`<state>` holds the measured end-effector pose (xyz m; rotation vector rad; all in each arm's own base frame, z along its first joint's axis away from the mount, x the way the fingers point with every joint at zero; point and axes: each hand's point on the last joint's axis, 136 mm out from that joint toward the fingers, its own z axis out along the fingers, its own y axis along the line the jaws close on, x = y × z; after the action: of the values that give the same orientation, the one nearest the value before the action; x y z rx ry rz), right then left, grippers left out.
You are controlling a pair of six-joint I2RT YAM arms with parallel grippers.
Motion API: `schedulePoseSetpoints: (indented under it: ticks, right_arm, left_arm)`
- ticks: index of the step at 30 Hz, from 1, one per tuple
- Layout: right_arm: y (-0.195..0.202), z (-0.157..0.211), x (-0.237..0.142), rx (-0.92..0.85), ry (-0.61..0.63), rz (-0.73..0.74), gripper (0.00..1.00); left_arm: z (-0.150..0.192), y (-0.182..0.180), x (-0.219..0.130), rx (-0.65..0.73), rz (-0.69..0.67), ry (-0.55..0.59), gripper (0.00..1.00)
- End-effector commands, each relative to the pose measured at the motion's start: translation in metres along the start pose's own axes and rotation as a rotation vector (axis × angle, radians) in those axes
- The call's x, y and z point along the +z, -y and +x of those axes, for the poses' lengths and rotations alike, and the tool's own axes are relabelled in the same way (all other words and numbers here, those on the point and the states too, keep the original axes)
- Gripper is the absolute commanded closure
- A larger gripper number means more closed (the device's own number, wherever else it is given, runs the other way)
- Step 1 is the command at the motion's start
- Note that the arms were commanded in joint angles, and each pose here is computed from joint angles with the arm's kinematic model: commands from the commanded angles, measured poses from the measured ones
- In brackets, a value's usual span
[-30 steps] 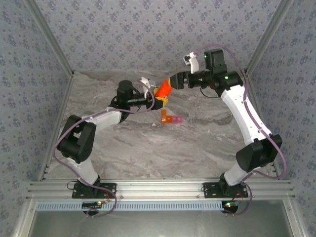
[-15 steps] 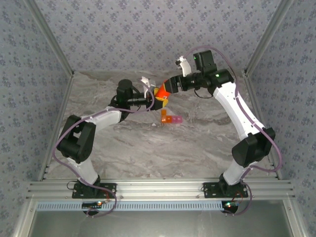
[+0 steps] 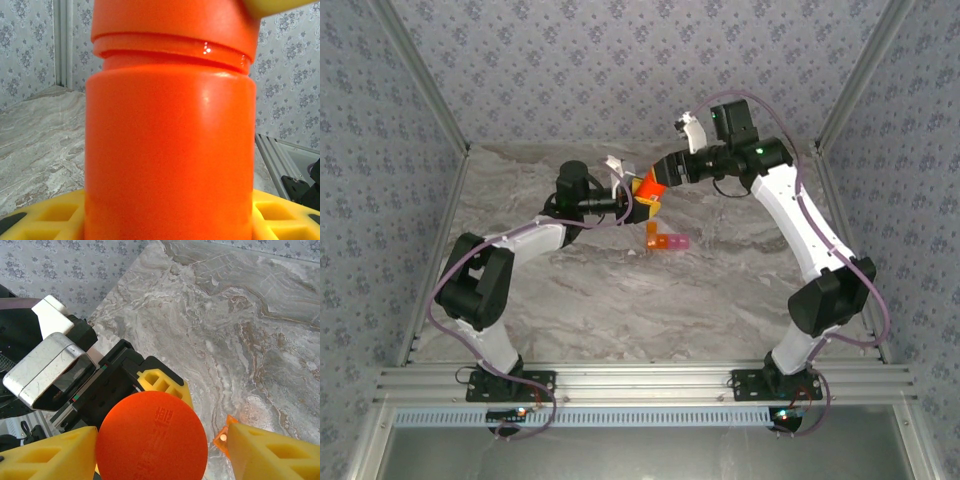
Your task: Sort the pills into containers
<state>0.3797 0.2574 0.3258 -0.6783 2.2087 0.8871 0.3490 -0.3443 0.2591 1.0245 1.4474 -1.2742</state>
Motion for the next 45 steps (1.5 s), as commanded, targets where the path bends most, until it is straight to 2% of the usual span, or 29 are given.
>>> schedulePoseSetpoints:
  ticks: [1,3,9,15,22,24,35,41,45]
  right_arm:
    - [-0.006,-0.005,0.000,-0.009,0.001,-0.017,0.32]
    - [-0.007,-0.005,0.001,-0.008,-0.003,-0.021,0.34]
    - [-0.005,0.001,0.002,-0.003,-0.023,-0.014,0.54]
    - [0.013,0.004,-0.003,0.104,-0.004,-0.004,0.61]
    - [0.025,-0.002,-0.008,0.287,0.078,-0.090,0.63]
    - [0.024,-0.006,-0.006,0.281,0.097,-0.101,0.62]
    - [0.005,-0.003,0.008,0.302,0.076,-0.153,0.63]
    - [-0.006,0.007,0.017,0.229,0.021,-0.129,0.63]
    - [-0.005,0.015,0.026,0.255,-0.020,-0.100,0.63]
  left_arm:
    - [-0.018,0.005,0.001,0.040,0.033,0.027,1.00]
    - [-0.018,0.006,0.001,0.041,0.034,0.027,1.00]
    - [-0.021,0.005,0.001,0.045,0.030,0.034,1.00]
    - [-0.025,0.006,-0.001,0.069,0.017,0.052,1.00]
    - [-0.029,0.006,-0.002,0.078,0.003,0.065,1.00]
    - [-0.030,0.006,-0.002,0.080,0.001,0.069,1.00]
    - [-0.034,0.002,-0.005,0.099,-0.038,0.085,1.00]
    - [-0.033,0.002,-0.004,0.101,-0.042,0.077,1.00]
    - [-0.033,-0.001,-0.005,0.115,-0.068,0.072,1.00]
